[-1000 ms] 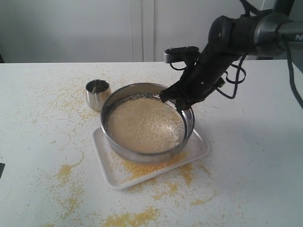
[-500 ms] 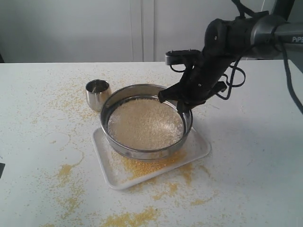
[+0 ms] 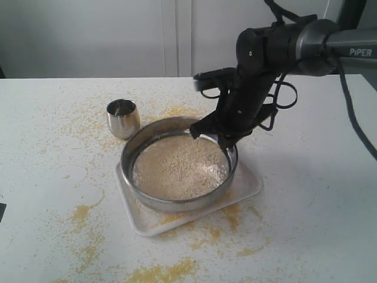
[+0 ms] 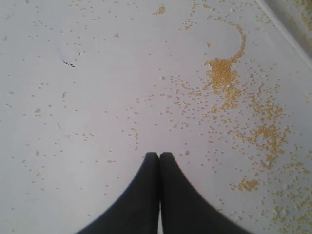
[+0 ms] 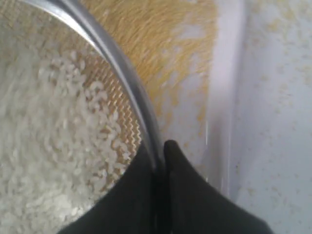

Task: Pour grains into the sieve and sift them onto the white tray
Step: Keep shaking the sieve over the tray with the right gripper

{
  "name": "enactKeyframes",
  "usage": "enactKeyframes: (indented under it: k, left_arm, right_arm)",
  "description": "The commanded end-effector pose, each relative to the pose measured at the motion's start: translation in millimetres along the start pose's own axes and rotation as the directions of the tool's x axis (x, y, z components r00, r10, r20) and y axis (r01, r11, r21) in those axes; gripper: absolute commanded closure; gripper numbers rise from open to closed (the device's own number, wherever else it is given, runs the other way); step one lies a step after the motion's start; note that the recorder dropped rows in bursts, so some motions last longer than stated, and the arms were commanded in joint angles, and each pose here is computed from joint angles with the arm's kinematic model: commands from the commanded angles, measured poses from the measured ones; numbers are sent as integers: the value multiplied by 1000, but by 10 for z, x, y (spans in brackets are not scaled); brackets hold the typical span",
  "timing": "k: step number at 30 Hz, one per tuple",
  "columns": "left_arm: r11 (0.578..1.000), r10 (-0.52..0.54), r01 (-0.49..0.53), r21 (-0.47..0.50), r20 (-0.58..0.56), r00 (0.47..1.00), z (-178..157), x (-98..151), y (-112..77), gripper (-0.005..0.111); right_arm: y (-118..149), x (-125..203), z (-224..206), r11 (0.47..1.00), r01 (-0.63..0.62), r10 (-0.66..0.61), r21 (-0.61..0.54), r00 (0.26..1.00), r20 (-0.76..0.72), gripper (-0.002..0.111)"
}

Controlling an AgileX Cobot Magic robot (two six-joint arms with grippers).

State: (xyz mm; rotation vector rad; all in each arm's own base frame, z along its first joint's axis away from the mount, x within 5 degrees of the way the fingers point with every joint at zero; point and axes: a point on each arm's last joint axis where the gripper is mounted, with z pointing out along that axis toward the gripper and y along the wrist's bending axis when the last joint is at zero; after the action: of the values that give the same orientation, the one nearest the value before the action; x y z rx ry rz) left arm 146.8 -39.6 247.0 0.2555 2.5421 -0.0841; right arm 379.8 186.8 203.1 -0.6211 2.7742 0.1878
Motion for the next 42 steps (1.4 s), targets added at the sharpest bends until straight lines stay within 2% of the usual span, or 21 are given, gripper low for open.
enactKeyframes:
  k: [1, 3, 5, 7, 9, 11, 13, 15, 18, 20, 22, 24, 26, 27, 28, 30, 32, 34, 36, 39, 42]
  left_arm:
    - [1000, -8, 8, 2, 2, 1000, -23, -16, -3, 107]
    - [1000, -8, 8, 2, 2, 1000, -23, -16, -3, 107]
    - [1000, -8, 8, 2, 2, 1000, -23, -16, -3, 107]
    - [1000, -8, 8, 2, 2, 1000, -23, -16, -3, 107]
    - [1000, -8, 8, 2, 2, 1000, -23, -16, -3, 107]
    - [1000, -8, 8, 2, 0, 1000, -23, -14, -3, 107]
    - [1000, -8, 8, 2, 0, 1000, -23, -14, -3, 107]
    - [1000, -8, 8, 2, 0, 1000, -23, -14, -3, 107]
    - [1000, -8, 8, 2, 0, 1000, -23, -14, -3, 107]
    - [1000, -8, 8, 2, 0, 1000, -23, -14, -3, 107]
    - [1000, -8, 8, 2, 0, 1000, -23, -14, -3, 107]
    - [1000, -8, 8, 2, 0, 1000, -23, -14, -3, 107]
    - [1000, -8, 8, 2, 0, 1000, -23, -14, -3, 107]
    - [1000, -8, 8, 2, 0, 1000, -23, -14, -3, 107]
    - [1000, -8, 8, 2, 0, 1000, -23, -14, -3, 107]
    - [1000, -8, 8, 2, 0, 1000, -23, -14, -3, 107]
    - [1000, -8, 8, 2, 2, 1000, -23, -16, -3, 107]
    - [1000, -8, 8, 2, 2, 1000, -23, -16, -3, 107]
    - [1000, -8, 8, 2, 2, 1000, -23, -16, -3, 107]
    - [1000, -8, 8, 2, 1, 1000, -23, -14, -3, 107]
    - [1000, -8, 8, 2, 1, 1000, -23, -14, -3, 107]
  right_arm:
    - [196, 45, -99, 903, 389, -394, -181, 919, 10, 108]
    - [-11, -58, -100, 996, 70, -67, -48, 996, 55, 108]
    - [-124, -96, -111, 984, -174, 176, -30, 980, 93, 108]
    - [102, -31, -87, 979, 120, -115, -165, 993, 42, 108]
    - [217, 72, -99, 877, 409, -419, -253, 908, 18, 108]
    - [2, -38, -95, 984, 154, -151, -84, 987, 48, 108]
    - [-160, -97, -109, 979, -200, 203, -43, 974, 97, 108]
    - [-12, -82, -107, 994, -11, 20, -107, 996, 83, 108]
    - [226, 76, -141, 862, 449, -458, -235, 889, 17, 108]
    - [-18, -38, -160, 987, 156, -154, -37, 987, 43, 108]
    - [-168, -69, -165, 986, -163, 161, 17, 983, 85, 108]
    - [24, -18, -139, 993, 91, -89, -80, 996, 29, 108]
    - [230, 101, -151, 874, 432, -445, -222, 895, -10, 108]
    - [206, 110, -164, 889, 415, -429, -193, 902, -36, 108]
    - [79, 30, -161, 967, 246, -247, -73, 969, -9, 108]
    - [-124, -64, -190, 990, -136, 133, 36, 988, 84, 108]
    - [13, -56, -188, 997, 11, -6, -72, 997, 71, 108]
    - [284, 54, -207, 880, 383, -381, -280, 922, 62, 108]
    - [208, 25, -218, 926, 300, -296, -228, 954, 54, 108]
    - [-64, -101, -206, 983, -154, 164, -96, 981, 108, 108]
    - [181, -19, -184, 951, 204, -193, -232, 979, 70, 108]
